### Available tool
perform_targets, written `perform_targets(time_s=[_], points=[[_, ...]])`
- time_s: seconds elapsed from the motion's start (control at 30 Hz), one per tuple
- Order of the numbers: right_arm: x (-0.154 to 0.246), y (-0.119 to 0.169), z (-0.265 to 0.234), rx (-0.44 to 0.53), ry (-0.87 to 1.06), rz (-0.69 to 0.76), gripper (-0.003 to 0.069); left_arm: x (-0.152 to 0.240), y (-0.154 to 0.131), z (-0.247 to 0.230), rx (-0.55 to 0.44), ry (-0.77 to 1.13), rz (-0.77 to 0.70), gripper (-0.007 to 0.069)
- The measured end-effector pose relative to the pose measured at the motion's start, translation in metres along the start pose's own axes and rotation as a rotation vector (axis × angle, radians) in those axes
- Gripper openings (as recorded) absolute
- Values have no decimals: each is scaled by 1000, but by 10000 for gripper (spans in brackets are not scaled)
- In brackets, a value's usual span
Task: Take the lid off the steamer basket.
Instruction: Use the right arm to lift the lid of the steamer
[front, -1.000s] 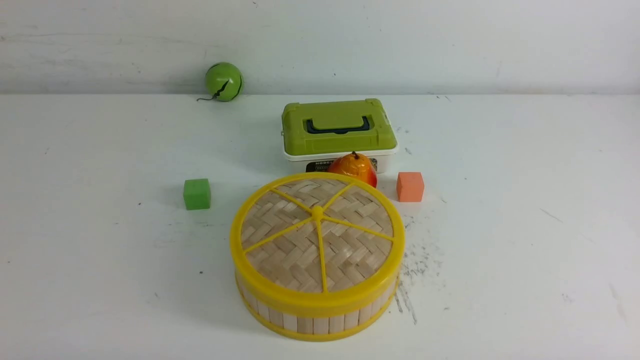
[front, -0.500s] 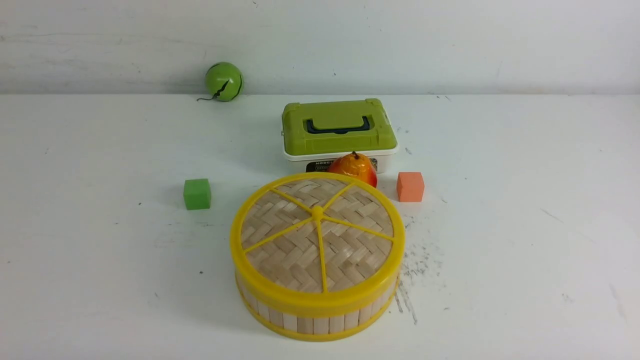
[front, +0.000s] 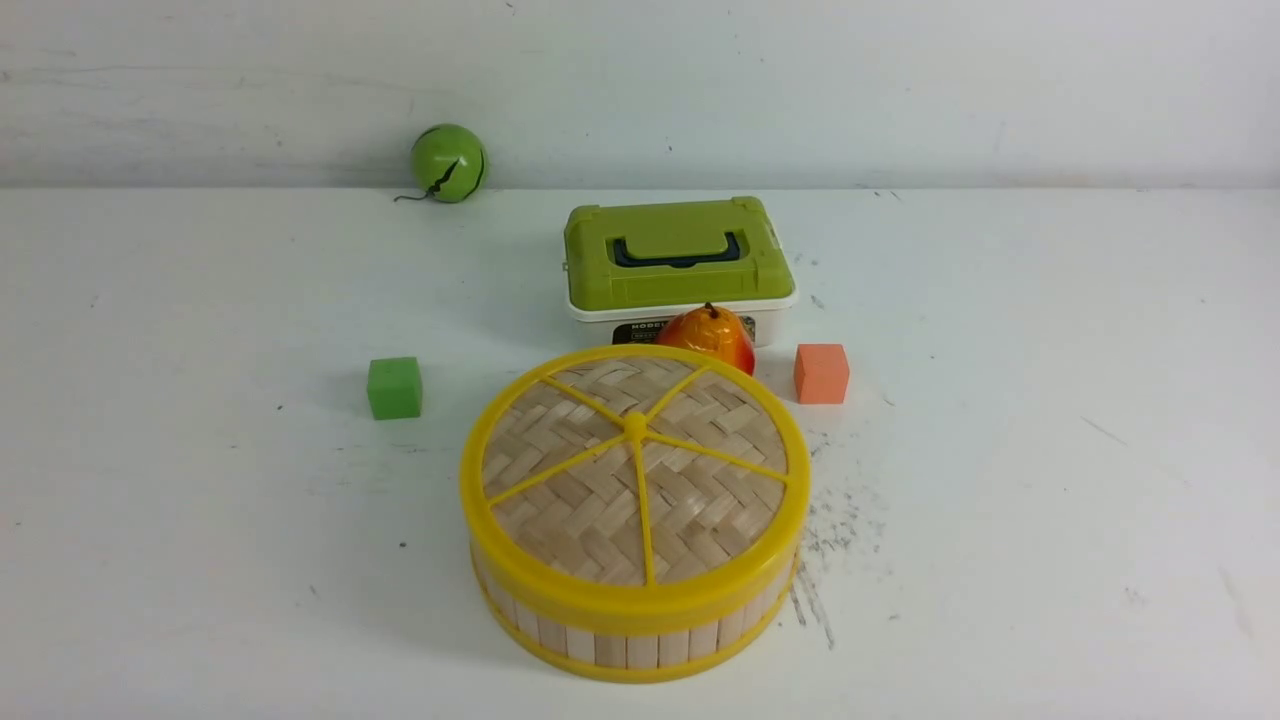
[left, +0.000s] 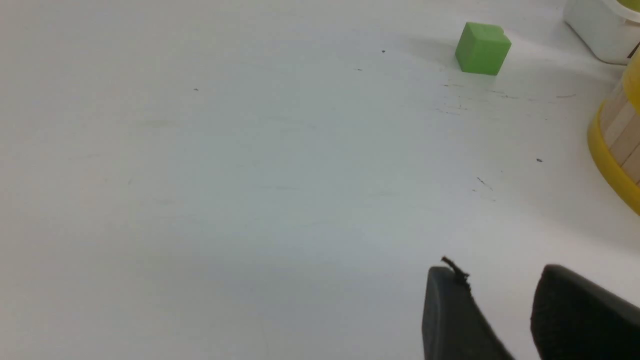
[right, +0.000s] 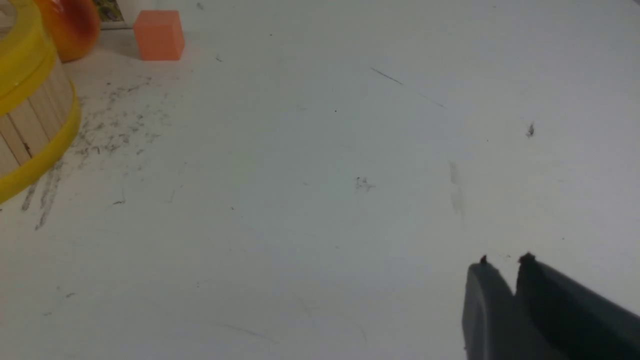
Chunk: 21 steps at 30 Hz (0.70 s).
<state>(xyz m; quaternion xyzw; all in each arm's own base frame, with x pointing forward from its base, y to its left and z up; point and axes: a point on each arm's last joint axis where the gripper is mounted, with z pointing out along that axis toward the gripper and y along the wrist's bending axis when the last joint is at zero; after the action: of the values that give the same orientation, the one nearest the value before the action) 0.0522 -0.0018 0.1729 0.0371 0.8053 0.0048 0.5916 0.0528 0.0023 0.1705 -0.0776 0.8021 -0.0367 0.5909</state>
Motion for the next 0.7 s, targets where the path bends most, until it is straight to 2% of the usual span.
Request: perform_targets(time_s=[0.7], points=[[0,0,0,0,0,-1,122,0,0,0,0,0,0,239]])
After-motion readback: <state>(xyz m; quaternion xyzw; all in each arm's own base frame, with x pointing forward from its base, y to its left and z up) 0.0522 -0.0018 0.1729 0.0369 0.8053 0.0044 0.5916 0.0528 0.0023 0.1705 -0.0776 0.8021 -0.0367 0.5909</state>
